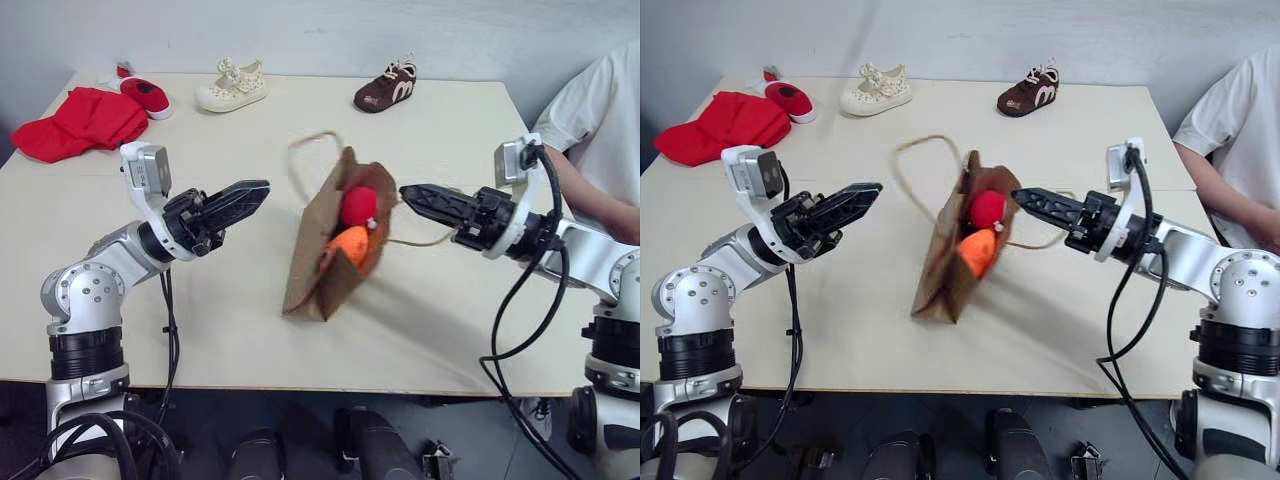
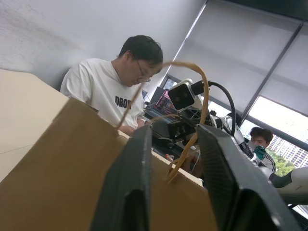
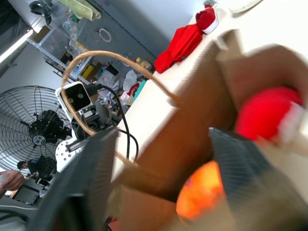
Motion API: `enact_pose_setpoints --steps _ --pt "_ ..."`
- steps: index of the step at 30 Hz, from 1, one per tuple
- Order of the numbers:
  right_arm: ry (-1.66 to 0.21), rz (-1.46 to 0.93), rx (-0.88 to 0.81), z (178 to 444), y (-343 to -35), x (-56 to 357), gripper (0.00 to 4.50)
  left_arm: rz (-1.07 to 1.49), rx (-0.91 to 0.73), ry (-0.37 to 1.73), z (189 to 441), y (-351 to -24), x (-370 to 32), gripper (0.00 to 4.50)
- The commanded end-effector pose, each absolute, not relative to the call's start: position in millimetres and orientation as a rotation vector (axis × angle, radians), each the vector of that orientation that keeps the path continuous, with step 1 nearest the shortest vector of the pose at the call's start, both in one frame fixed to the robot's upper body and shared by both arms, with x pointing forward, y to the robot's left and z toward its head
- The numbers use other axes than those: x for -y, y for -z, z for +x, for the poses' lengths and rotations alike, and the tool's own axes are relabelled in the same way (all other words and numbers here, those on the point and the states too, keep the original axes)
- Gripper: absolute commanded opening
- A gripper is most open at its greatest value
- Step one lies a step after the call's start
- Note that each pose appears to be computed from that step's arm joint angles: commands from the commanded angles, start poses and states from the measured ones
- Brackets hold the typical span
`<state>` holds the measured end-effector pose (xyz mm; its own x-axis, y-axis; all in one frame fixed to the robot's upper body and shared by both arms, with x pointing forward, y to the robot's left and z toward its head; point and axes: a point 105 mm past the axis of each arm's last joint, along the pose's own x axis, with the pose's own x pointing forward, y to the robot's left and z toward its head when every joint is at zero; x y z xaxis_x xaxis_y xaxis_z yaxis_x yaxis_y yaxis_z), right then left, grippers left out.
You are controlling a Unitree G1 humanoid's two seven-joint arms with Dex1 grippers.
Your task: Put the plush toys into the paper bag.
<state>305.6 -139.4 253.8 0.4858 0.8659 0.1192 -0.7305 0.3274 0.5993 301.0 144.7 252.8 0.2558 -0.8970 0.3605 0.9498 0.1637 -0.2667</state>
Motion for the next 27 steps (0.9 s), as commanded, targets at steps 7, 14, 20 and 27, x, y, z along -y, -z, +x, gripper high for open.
enact_pose_setpoints --steps 7,14,20,27 --pt "-1.162 0.555 -0.177 289.6 -277.8 143.1 4.50 -0.438 0.140 1.303 291.4 -253.6 -151.9 4.46" --pt "-1.291 0.398 -0.131 285.3 -315.2 106.4 4.50 -0.412 0.142 1.289 289.7 -247.7 -151.3 4.46" --pt "-1.286 0.337 -0.176 297.1 -317.7 86.6 4.50 -0.401 0.146 1.285 287.0 -239.5 -146.2 4.46" --pt "-1.259 0.258 -0.248 300.6 -299.4 101.9 4.50 -0.395 0.153 1.267 281.3 -232.1 -143.5 4.46"
